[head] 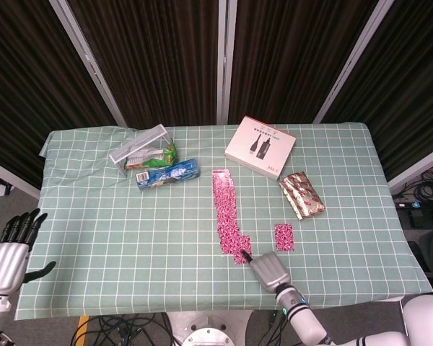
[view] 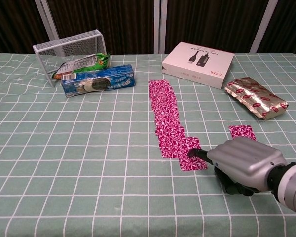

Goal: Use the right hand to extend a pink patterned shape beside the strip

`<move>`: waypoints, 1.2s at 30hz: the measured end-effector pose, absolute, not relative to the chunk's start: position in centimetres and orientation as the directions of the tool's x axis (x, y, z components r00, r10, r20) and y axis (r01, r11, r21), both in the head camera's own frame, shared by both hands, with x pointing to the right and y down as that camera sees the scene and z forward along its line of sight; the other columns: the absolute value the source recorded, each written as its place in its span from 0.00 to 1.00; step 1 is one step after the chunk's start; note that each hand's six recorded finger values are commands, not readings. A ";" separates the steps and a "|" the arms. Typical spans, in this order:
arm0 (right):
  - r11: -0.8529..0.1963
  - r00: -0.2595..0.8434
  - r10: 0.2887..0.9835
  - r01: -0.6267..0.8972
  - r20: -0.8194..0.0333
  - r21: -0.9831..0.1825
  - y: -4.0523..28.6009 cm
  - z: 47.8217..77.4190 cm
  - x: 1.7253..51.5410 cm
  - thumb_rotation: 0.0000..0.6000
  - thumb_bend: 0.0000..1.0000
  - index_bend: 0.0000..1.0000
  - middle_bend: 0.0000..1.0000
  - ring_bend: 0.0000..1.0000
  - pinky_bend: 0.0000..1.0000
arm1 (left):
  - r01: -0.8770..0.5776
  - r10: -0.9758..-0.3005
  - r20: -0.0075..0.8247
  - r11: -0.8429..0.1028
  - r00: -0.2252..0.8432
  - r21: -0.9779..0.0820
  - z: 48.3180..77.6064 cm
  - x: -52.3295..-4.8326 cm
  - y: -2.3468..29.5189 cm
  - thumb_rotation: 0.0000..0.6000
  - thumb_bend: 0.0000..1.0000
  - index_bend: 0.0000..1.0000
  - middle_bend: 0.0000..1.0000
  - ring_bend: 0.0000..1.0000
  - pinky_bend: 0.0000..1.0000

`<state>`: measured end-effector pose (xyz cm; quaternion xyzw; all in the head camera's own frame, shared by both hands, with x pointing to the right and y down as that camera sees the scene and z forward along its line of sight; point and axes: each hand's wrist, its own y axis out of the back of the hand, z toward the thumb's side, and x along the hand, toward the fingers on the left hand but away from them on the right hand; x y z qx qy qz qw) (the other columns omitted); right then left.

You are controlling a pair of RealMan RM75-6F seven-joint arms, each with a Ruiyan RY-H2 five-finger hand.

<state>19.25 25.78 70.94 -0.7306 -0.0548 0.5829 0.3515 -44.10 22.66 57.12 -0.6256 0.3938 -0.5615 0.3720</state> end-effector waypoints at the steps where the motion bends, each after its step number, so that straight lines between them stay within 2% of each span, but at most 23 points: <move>1: -0.749 0.310 0.490 -0.329 -0.815 -0.576 25.9 70.9 19.6 1.00 1.00 0.10 0.81 0.78 0.75 | -0.075 -0.910 0.410 -0.413 0.060 -0.908 57.1 -44.1 22.7 1.00 0.15 0.02 0.00 0.00 0.07; 20: -0.764 0.244 0.494 -0.336 -0.834 -0.551 27.2 69.5 24.9 1.00 1.00 0.10 0.81 0.78 0.75 | -0.068 -0.909 0.408 -0.413 0.083 -0.908 57.1 -43.2 22.7 1.00 0.15 0.02 0.00 0.00 0.07; 36: -0.774 0.217 0.496 -0.327 -0.841 -0.542 27.6 69.2 26.5 1.00 1.00 0.10 0.81 0.78 0.75 | -0.066 -0.910 0.406 -0.411 0.082 -0.909 57.0 -43.2 22.7 1.00 0.15 0.02 0.00 0.00 0.07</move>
